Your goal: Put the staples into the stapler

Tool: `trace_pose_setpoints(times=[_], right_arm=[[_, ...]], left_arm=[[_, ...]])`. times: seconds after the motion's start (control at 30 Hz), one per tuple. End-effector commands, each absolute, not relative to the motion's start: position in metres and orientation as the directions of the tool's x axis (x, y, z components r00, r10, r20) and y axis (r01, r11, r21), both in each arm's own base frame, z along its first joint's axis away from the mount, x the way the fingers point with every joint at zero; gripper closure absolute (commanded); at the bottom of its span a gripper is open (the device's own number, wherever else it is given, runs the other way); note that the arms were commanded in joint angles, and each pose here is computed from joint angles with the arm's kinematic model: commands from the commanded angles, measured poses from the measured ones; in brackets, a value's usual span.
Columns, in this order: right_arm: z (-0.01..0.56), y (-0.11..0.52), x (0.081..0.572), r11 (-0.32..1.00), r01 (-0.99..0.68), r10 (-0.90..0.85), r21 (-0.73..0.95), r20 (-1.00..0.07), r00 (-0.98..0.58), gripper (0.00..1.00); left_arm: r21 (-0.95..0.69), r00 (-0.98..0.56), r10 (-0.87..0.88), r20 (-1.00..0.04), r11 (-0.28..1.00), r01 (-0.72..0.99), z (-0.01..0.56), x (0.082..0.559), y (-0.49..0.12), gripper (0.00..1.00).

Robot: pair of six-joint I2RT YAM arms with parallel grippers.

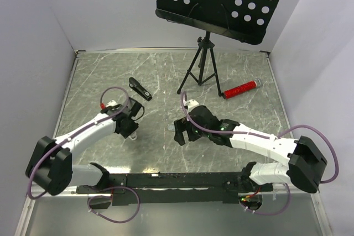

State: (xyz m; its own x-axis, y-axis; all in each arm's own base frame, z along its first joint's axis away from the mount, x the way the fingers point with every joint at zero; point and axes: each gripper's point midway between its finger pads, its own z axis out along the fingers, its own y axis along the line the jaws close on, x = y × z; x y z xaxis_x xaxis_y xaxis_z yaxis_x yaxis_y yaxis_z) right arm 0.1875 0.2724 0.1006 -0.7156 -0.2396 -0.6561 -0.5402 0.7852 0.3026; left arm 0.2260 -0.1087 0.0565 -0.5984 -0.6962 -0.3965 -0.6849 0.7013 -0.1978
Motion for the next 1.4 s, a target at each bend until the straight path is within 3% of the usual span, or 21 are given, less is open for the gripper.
trace_pose_setpoints(times=[0.0,0.37,0.4,0.43,0.5,0.6,0.77,0.8,1.0,1.37], right_arm=[[0.118,0.277,0.187,0.742,-0.590,-0.213,0.318,-0.722,-0.658,0.03],[0.117,0.264,0.180,0.729,-0.619,-0.230,0.292,-0.748,-0.623,0.03],[0.116,0.265,0.180,0.727,-0.620,-0.231,0.294,-0.746,-0.624,0.03],[0.116,0.266,0.180,0.727,-0.619,-0.230,0.297,-0.744,-0.627,0.03],[0.117,0.268,0.182,0.729,-0.615,-0.224,0.301,-0.744,-0.630,0.03],[0.119,0.271,0.187,0.745,-0.594,-0.208,0.305,-0.739,-0.641,0.03],[0.120,0.275,0.197,0.780,-0.556,-0.206,0.286,-0.723,-0.660,0.03],[0.120,0.275,0.198,0.783,-0.548,-0.197,0.292,-0.720,-0.665,0.03],[0.111,0.279,0.199,0.801,-0.509,-0.177,0.315,-0.688,-0.704,0.03],[0.106,0.282,0.198,0.808,-0.478,-0.150,0.343,-0.665,-0.732,0.04]], left_arm=[[-0.248,-0.588,-0.728,-0.352,0.679,-0.691,0.071,0.233,-0.145,0.70],[-0.281,-0.596,-0.759,-0.261,0.651,-0.706,0.068,0.234,-0.213,0.66],[-0.276,-0.595,-0.757,-0.269,0.653,-0.706,0.069,0.234,-0.211,0.60],[-0.289,-0.591,-0.757,-0.280,0.653,-0.700,0.075,0.235,-0.208,0.46],[-0.291,-0.580,-0.740,-0.340,0.670,-0.683,0.084,0.238,-0.196,0.29],[-0.294,-0.581,-0.711,-0.395,0.697,-0.654,0.096,0.246,-0.174,0.22],[-0.273,-0.624,-0.676,-0.391,0.733,-0.623,0.088,0.263,-0.134,0.27],[-0.265,-0.632,-0.681,-0.369,0.729,-0.630,0.082,0.262,-0.129,0.31],[-0.246,-0.701,-0.626,-0.342,0.780,-0.576,0.064,0.260,-0.131,0.45],[-0.196,-0.734,-0.598,-0.322,0.801,-0.566,0.037,0.256,-0.120,0.57]])
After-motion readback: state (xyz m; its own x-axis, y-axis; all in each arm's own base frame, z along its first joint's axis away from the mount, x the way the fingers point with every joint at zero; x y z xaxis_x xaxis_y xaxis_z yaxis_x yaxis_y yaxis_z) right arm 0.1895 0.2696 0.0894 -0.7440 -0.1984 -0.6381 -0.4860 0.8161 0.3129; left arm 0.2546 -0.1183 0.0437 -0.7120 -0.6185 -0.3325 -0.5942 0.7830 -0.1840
